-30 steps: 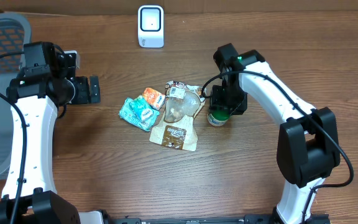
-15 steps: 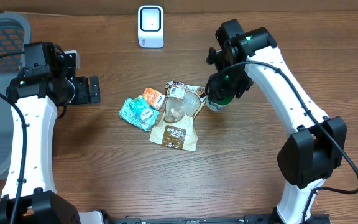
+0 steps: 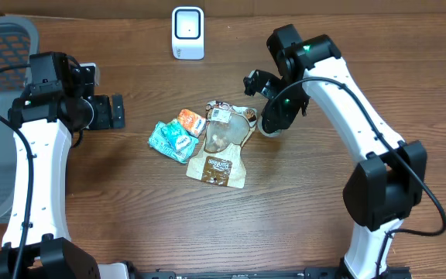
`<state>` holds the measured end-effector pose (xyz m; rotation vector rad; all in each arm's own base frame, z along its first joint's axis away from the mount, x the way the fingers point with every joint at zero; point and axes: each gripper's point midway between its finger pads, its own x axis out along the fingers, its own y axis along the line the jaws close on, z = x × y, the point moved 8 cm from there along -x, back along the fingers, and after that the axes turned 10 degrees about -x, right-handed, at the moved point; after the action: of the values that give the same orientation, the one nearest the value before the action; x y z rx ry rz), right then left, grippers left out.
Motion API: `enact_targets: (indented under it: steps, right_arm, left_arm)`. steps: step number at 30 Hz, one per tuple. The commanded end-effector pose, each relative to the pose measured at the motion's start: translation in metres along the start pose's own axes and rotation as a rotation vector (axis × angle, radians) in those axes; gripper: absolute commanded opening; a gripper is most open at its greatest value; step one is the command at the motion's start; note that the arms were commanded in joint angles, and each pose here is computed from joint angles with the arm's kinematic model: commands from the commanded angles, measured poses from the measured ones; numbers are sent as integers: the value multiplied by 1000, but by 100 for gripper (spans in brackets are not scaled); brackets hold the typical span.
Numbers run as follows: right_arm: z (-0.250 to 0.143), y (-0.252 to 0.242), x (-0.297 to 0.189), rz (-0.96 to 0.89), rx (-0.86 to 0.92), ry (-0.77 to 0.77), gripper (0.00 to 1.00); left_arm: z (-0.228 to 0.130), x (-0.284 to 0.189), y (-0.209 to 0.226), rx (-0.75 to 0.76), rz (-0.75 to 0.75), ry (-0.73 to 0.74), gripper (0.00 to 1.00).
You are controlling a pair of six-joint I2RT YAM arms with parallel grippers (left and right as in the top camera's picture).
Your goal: Scan the item barcode
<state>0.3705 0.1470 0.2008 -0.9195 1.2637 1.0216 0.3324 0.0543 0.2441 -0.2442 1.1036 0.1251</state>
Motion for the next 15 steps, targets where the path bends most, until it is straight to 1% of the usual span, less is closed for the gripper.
enact_targets:
  steps: [1, 6, 11, 13, 15]
  right_arm:
    - [-6, -6, 16, 11, -97, 62, 44]
    - [-10, -4, 35, 72, -164, 97, 44]
    - [-15, 1, 55, 102, -163, 113, 46]
    - [-16, 4, 59, 125, -160, 108, 49]
    - [-16, 6, 59, 136, -137, 103, 55]
  left_arm:
    - [2, -2, -2, 28, -16, -8, 100]
    - [2, -2, -2, 28, -16, -8, 100]
    - [2, -2, -2, 28, -16, -7, 99]
    - [2, -2, -2, 28, -16, -8, 99]
    - [2, -2, -2, 28, -16, -8, 100]
